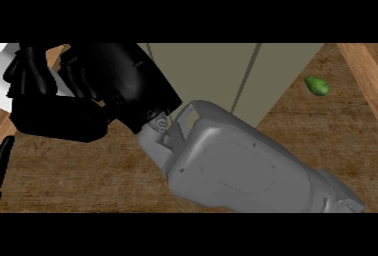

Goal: Pick up the wine, place it into the cabinet and close the cabinet

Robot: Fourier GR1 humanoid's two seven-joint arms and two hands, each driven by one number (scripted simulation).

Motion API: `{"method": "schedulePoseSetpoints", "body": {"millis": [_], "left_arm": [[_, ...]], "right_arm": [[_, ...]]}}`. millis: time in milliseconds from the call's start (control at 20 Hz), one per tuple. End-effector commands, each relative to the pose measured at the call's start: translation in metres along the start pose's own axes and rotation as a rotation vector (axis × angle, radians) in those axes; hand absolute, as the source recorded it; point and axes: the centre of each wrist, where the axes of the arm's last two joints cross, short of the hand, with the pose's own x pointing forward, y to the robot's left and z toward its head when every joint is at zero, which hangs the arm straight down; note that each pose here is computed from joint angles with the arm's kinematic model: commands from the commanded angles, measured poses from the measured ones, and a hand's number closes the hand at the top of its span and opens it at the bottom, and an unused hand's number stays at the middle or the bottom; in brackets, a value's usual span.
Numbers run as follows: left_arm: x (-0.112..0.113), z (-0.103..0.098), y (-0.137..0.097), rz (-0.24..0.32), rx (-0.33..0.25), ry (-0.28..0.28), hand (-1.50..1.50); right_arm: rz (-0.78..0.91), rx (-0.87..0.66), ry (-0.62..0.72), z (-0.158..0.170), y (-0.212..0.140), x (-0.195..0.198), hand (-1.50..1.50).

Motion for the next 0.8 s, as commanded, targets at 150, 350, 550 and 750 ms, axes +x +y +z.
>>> {"method": "schedulePoseSetpoints", "body": {"millis": [150,350,550,750], "left_arm": [[0.006,-0.015,0.001,-0.031,-0.003,-0.001,-1.50],[-0.010,-0.007,0.003,-0.040,-0.004,-0.006,-1.50],[-0.008,-0.012,-0.003,-0.027,-0.005,0.009,-1.50],[-0.001,-0.014,-0.001,-0.015,-0.022,0.006,-1.50]], "right_arm": [[-0.011,-0.046,0.040,-0.037,-0.035,-0.037,1.50],[0.011,-0.054,0.044,-0.039,-0.056,-0.060,1.50],[0.045,-0.080,0.052,-0.038,-0.088,-0.066,1.50],[0.115,-0.109,0.056,-0.043,-0.097,-0.065,1.50]]}}
